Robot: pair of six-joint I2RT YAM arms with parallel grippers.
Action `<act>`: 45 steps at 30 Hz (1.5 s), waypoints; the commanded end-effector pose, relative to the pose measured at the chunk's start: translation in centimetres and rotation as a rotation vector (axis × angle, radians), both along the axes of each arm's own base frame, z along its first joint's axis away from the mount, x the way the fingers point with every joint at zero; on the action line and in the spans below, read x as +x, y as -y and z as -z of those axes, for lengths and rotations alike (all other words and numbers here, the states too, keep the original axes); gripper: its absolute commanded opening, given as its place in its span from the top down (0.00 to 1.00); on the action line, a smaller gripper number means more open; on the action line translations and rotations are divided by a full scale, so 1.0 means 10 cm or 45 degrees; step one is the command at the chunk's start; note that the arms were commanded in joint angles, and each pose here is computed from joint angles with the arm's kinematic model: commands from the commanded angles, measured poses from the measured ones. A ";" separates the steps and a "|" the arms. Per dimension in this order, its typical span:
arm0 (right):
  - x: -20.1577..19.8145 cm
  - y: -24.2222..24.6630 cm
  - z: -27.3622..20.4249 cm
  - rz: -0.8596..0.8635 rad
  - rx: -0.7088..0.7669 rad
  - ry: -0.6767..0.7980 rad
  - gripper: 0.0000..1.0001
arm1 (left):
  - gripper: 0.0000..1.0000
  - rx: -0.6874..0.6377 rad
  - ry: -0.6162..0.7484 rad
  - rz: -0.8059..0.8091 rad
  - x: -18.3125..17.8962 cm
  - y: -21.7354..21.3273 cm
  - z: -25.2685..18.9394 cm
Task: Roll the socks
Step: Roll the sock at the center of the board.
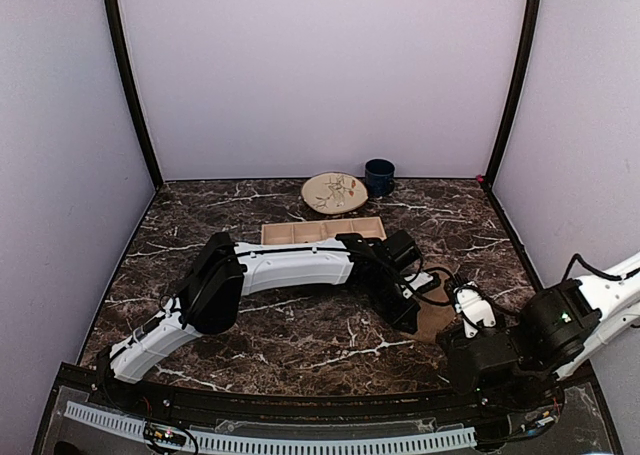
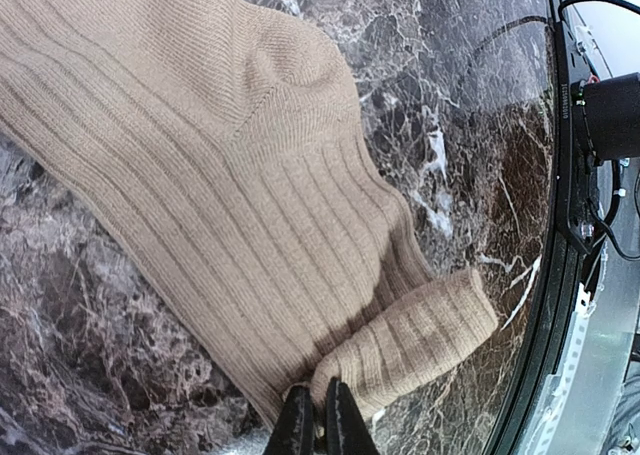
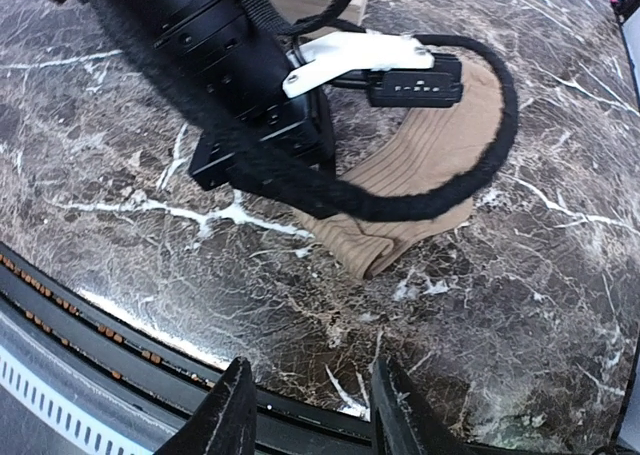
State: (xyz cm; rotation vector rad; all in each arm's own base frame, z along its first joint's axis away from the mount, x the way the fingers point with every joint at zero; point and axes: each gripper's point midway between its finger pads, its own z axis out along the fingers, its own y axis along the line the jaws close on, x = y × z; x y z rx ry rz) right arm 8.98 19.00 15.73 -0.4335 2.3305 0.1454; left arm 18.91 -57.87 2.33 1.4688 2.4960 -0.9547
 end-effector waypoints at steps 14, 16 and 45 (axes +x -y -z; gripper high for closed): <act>-0.14 -0.18 0.36 -0.238 0.024 -0.087 0.60 | 0.97 0.357 0.076 -0.029 -0.01 -0.50 1.09; -0.13 -0.21 0.42 -0.263 -0.019 -0.092 0.59 | 0.97 0.375 0.121 -0.040 0.05 -0.52 1.15; 0.29 -0.10 0.92 -0.065 -0.788 -0.099 0.41 | 0.98 0.468 0.226 0.073 -0.13 -0.77 1.39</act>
